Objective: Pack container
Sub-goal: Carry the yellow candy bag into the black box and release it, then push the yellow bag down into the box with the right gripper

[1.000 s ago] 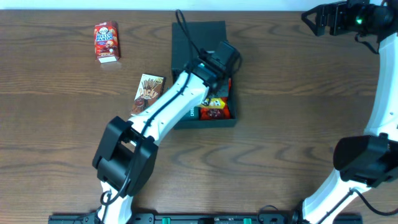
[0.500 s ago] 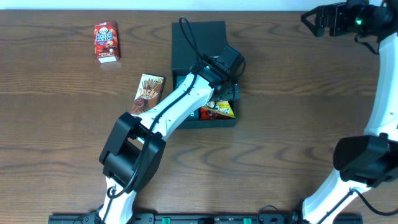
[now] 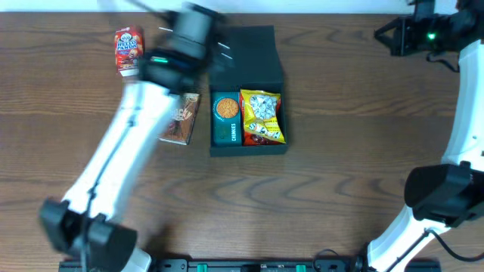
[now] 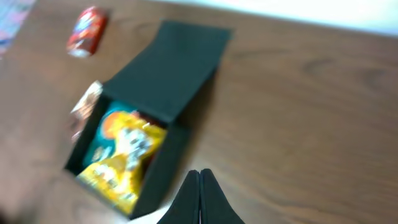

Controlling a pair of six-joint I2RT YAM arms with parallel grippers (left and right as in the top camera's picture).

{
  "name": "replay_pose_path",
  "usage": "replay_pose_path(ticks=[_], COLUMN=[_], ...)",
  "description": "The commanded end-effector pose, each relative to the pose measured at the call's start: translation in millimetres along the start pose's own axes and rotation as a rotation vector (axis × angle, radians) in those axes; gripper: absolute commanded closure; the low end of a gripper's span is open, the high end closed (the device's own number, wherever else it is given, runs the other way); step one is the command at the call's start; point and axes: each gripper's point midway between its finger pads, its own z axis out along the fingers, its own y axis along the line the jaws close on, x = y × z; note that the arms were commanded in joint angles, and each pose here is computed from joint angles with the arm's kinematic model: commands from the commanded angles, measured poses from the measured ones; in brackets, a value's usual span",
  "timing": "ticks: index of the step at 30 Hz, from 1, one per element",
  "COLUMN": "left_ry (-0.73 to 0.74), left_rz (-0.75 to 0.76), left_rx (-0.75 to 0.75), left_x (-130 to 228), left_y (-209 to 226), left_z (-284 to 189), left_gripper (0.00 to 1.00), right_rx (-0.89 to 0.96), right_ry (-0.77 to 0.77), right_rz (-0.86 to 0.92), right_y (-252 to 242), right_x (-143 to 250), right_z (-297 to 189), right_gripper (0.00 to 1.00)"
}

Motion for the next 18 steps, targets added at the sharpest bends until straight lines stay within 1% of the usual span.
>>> replay_pose_path(ticks=[1,6,10,12,15,18], left_ry=[-0.031,0.017,0.038,0.045,0.048,0.046], left_rz=[-0.056,-0.081,-0.063,-0.056,-0.057,-0.027], left_rx=[-0.081,-0.042,-0.017,-0.003,-0.004,-0.007], left_x=[-25.3,-38.6,-48.0,-50.0,-52.1,-53.1], left_y=[45.6,77.9,102.2,108.0,115.5,118.2], left_z=[-1.7,6.2,8.8,9.2,9.4,9.6], left_gripper=[0.05,0.05,0.05,0.05,0.05,0.05], right_rx=[-0.187,-0.393,-0.464,-0.463,-0.373,-0.344], right_ry=[0.058,0.194,0.279,0.304,0.381,0.453], right_rz=[-0.068,-0.133,-0.170,-0.174,-0.167,-0.182], right_y=[51.8,119.4,163.0,172.5,173.6,178.4], right_x=[14.8,58.7,93.2,104.1,128.5,154.5], right_z=[32.4,94.1,139.9,153.3,175.3,188.1], right_gripper=[0.99,0.98,0.99,0.99,0.99,0.99])
